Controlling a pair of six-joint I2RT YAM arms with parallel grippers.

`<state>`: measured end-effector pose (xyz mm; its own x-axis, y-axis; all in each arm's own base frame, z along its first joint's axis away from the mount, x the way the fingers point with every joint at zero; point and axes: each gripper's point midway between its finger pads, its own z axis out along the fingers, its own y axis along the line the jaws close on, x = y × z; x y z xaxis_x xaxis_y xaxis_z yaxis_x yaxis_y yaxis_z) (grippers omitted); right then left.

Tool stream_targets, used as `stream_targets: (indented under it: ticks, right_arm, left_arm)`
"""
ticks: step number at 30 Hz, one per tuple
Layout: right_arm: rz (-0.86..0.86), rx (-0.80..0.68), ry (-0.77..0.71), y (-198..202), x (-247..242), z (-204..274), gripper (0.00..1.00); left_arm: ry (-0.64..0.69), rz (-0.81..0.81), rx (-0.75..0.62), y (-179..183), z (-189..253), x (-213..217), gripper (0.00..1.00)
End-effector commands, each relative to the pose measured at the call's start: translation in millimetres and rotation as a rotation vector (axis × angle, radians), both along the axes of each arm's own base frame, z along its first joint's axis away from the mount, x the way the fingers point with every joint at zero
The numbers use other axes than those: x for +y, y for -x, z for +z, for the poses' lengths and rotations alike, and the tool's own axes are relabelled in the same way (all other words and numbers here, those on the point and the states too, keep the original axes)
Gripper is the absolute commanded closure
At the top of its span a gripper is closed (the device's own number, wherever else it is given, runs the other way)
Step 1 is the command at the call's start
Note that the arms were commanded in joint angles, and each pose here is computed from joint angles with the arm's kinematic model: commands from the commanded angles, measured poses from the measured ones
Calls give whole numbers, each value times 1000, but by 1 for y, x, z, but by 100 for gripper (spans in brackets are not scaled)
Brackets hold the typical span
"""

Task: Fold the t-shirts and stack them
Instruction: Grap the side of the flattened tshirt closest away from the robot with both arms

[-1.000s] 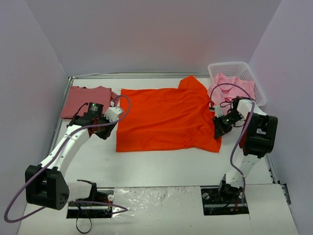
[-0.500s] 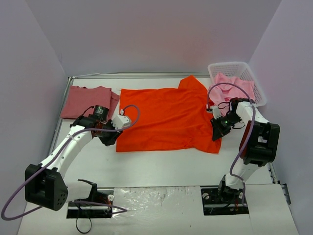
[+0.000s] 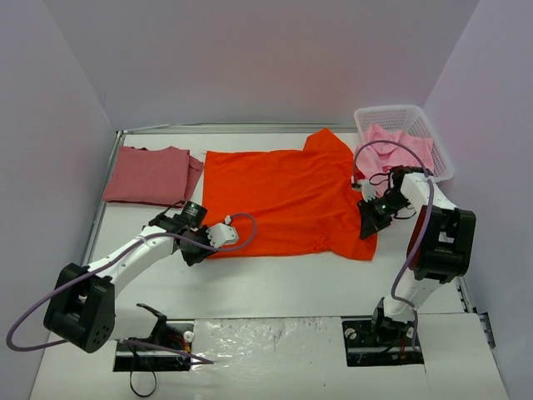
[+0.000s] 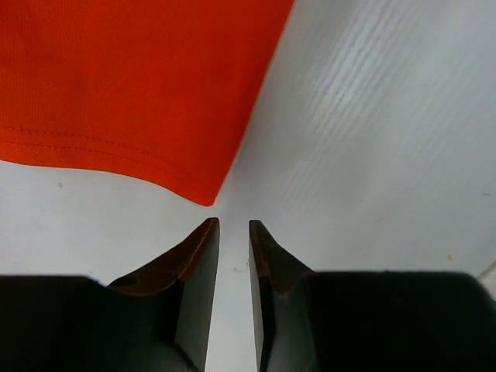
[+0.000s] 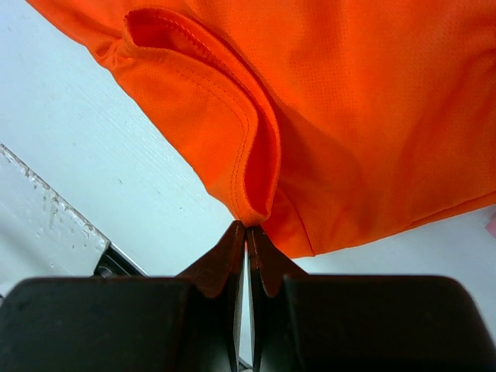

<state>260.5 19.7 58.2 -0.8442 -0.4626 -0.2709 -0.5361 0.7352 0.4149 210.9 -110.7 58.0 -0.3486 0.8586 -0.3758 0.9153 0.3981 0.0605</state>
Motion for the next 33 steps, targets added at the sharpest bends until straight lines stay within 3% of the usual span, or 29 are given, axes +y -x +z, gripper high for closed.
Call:
stream_targets:
  ticks: [1,8,20,26,33]
  right_arm:
    - [-19,-20,-8,-2,9,18,100]
    - [-34,-15,20,-8,15,17,100]
    - [-32,-11,47,-18,30,13,100]
    - [-32,-3,53,-17,30,8,100]
    - [-31,-2,45,-15,31,4,100]
  left_arm:
    - [-63,3,-136,-33,-7,7,78]
    - [-62,-4,-178,-47,-17,3,74]
    - [-35,-92,-71,-26,-27,-7,73]
    - [-26,-107,-85,-23,-11,-7,72]
    - [-91,-97,-56,-27,-31,1,69]
